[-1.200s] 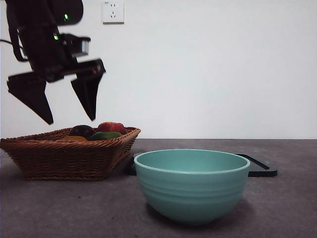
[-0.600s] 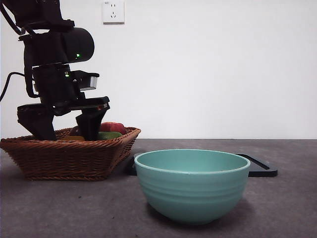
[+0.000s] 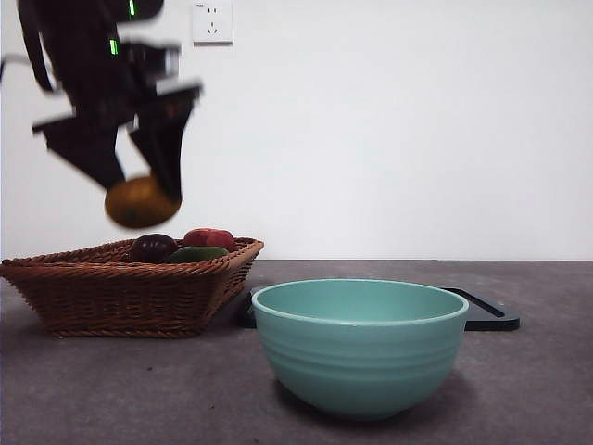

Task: Pick up the wifruite, put it on the bowl, pick up the plate, put it on desk

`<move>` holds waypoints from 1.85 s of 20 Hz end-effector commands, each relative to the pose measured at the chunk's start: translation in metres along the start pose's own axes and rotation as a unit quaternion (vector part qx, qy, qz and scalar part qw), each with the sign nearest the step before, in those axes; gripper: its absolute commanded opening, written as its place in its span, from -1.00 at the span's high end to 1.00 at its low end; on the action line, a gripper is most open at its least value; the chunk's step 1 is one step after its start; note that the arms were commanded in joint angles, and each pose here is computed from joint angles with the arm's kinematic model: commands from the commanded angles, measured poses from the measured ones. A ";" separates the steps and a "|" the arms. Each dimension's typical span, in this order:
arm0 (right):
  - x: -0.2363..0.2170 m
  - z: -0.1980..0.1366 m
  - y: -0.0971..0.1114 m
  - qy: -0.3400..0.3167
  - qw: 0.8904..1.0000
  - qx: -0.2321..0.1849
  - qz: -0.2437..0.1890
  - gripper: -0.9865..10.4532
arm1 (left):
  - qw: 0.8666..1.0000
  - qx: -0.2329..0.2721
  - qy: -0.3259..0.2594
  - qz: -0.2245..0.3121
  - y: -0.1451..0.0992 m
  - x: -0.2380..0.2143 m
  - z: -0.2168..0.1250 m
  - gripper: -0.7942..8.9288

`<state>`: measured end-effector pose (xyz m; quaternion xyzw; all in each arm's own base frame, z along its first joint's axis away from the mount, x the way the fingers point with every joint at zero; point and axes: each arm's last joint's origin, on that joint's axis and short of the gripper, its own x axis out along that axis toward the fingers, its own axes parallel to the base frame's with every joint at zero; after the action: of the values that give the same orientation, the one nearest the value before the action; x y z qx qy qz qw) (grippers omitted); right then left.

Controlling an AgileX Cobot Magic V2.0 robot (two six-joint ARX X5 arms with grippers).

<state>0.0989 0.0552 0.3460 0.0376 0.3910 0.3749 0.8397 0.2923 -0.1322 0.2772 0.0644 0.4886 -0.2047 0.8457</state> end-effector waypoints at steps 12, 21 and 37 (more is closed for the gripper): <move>-0.003 0.005 0.002 -0.014 1.000 -0.008 0.001 0.12 | 0.965 0.195 0.045 -0.169 -0.149 0.007 -0.033 0.34; -0.003 0.005 0.002 -0.014 1.000 -0.007 0.001 0.12 | 0.957 0.221 0.102 -0.158 -0.177 0.075 -0.049 0.34; -0.002 0.005 0.002 -0.014 1.000 -0.008 0.001 0.12 | 0.955 0.222 0.119 -0.158 -0.186 0.081 -0.056 0.00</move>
<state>0.0996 0.0554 0.3467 0.0374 0.3860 0.3756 0.8417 0.2079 -0.3009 0.1914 0.2007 0.5393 -0.4258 0.6982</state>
